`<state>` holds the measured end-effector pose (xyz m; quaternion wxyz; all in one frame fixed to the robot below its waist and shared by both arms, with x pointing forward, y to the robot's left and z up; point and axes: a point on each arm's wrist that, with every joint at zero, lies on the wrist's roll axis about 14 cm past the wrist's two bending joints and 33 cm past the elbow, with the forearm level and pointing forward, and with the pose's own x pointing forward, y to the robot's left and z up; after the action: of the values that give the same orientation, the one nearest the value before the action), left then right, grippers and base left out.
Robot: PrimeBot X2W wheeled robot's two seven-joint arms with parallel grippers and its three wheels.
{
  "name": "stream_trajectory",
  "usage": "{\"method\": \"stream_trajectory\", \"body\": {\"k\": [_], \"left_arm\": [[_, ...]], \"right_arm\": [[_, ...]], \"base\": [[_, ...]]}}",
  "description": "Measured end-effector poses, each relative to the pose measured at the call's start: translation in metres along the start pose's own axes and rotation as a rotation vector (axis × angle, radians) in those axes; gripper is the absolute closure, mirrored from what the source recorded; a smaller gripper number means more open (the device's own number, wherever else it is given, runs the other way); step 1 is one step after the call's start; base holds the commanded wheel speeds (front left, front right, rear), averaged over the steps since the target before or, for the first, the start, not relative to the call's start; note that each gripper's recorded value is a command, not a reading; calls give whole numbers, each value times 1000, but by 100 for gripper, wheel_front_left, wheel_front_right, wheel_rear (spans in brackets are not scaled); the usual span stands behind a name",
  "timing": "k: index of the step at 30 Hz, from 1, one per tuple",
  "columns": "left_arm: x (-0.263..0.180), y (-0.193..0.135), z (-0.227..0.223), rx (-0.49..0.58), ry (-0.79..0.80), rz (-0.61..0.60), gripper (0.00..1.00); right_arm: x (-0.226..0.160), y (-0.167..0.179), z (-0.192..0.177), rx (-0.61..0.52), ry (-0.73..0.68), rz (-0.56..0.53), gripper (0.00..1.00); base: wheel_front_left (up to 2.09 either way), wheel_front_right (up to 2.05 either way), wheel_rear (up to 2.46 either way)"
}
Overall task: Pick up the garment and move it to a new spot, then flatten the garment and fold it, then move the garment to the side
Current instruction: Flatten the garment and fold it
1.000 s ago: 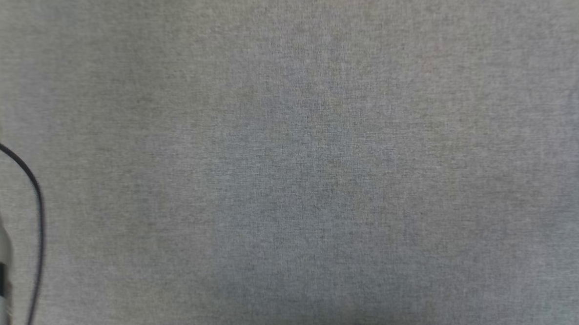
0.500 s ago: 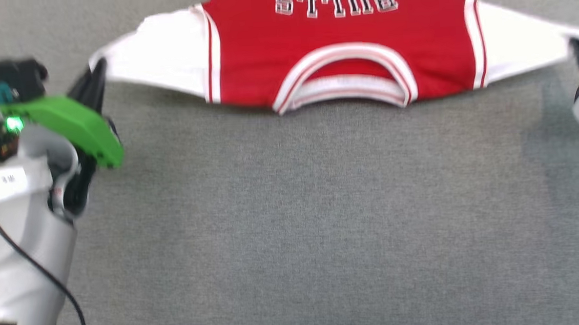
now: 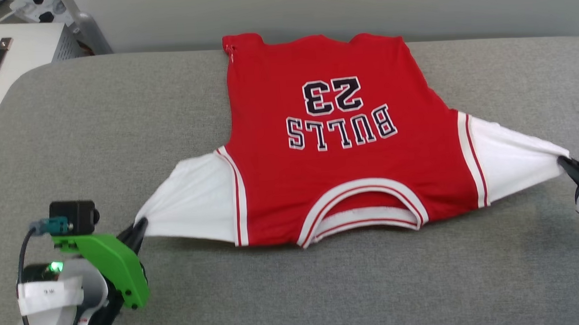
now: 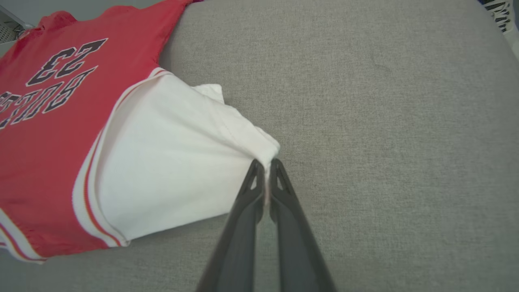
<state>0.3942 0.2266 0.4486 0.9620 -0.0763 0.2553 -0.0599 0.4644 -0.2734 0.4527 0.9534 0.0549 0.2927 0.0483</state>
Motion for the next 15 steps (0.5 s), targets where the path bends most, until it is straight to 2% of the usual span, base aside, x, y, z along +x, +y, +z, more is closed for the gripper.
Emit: {"method": "stream_trajectory", "body": {"k": [7,15], "left_arm": [[-37,-14,-28,-23,62,-19,100],[-69,-31,-60,-66,164,-53,100]], "right_arm": [[-41,-18,-29,59,52,-23,100],[-82,-31,-88,127,216,-50,100]], "base": [[0,0,0],[0,0,0]]}}
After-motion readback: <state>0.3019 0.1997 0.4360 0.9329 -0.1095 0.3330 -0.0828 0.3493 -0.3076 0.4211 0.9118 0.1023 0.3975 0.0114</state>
